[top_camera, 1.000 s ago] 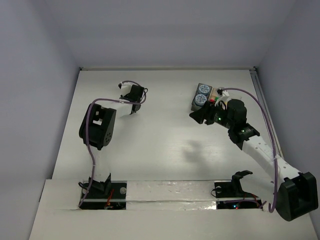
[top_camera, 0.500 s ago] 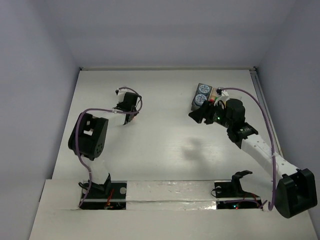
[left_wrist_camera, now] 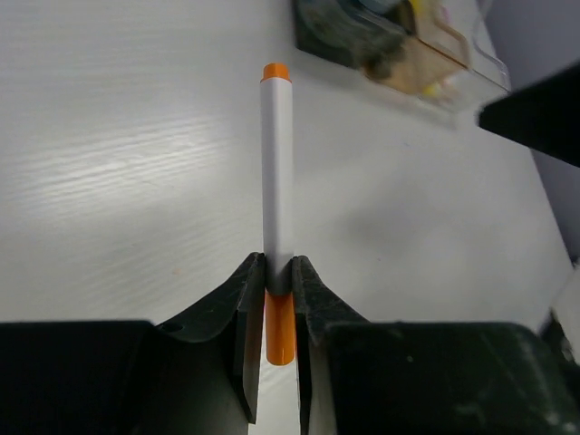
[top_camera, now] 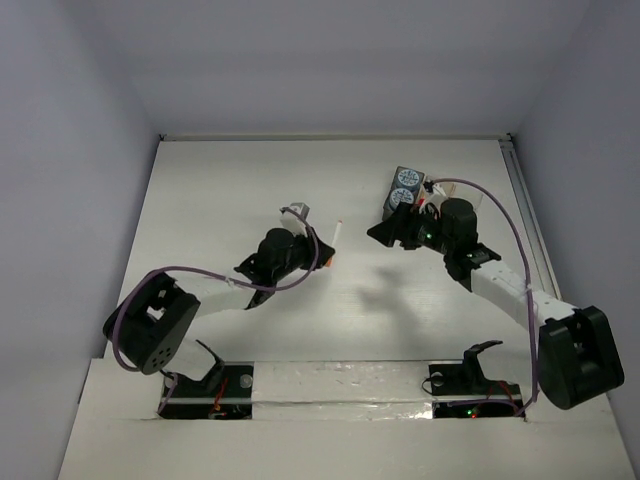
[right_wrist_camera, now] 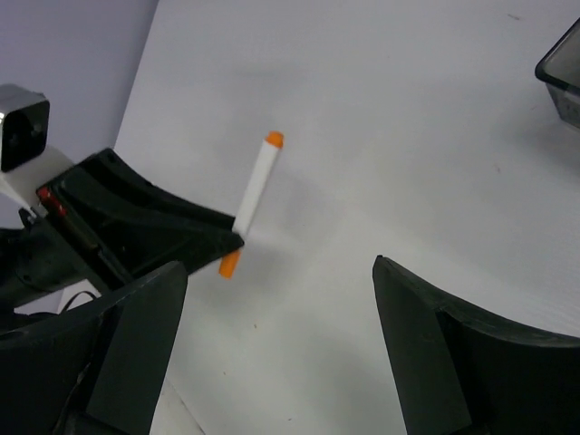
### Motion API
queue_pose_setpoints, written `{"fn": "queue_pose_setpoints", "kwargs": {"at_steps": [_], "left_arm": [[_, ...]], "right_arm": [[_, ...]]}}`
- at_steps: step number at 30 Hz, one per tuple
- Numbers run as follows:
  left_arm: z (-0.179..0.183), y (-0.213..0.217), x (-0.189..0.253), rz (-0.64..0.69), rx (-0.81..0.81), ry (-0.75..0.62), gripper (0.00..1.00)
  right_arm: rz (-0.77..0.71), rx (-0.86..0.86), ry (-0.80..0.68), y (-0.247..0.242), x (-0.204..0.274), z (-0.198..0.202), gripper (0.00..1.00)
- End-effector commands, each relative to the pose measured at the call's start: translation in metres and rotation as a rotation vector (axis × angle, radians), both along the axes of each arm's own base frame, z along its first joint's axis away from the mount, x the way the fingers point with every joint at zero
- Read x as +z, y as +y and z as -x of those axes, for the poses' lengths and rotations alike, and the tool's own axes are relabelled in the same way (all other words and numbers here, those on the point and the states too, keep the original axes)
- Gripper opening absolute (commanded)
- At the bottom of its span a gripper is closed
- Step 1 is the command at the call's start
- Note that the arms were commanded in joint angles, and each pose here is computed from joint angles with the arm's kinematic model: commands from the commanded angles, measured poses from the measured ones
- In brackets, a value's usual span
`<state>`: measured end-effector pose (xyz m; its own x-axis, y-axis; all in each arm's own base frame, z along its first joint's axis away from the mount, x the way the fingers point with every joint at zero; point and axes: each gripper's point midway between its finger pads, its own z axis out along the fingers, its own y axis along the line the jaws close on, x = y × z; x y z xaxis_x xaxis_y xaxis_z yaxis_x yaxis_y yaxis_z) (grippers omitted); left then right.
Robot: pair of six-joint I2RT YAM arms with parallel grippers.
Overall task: Sort the stationery into containers
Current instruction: Pick up the pen from the center of the board.
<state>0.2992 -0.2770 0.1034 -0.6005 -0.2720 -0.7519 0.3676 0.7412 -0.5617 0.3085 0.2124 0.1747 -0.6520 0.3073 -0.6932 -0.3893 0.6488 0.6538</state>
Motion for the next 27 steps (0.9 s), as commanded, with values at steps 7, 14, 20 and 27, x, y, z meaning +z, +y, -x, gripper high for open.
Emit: {"fn": "queue_pose_setpoints", "kwargs": {"at_steps": [7, 14, 20, 27], "left_arm": [[0.038, -0.071, 0.081, 0.286, -0.261, -0.181, 0.0], [0.045, -0.092, 0.084, 0.325, -0.32, -0.181, 0.0], [0.047, -0.099, 0.089, 0.348, -0.342, -0.187, 0.0], [0.05, -0.102, 0.086, 0.322, -0.357, -0.189, 0.34]], "right_arm": [[-0.105, 0.094, -0.025, 0.021, 0.009, 0.001, 0.9], [-0.124, 0.111, -0.012, 0.024, 0.005, 0.003, 0.7], [-0.129, 0.114, 0.001, 0.025, 0.001, 0.003, 0.31], [-0.109, 0.089, -0.006, 0.022, 0.0, 0.0, 0.0]]}}
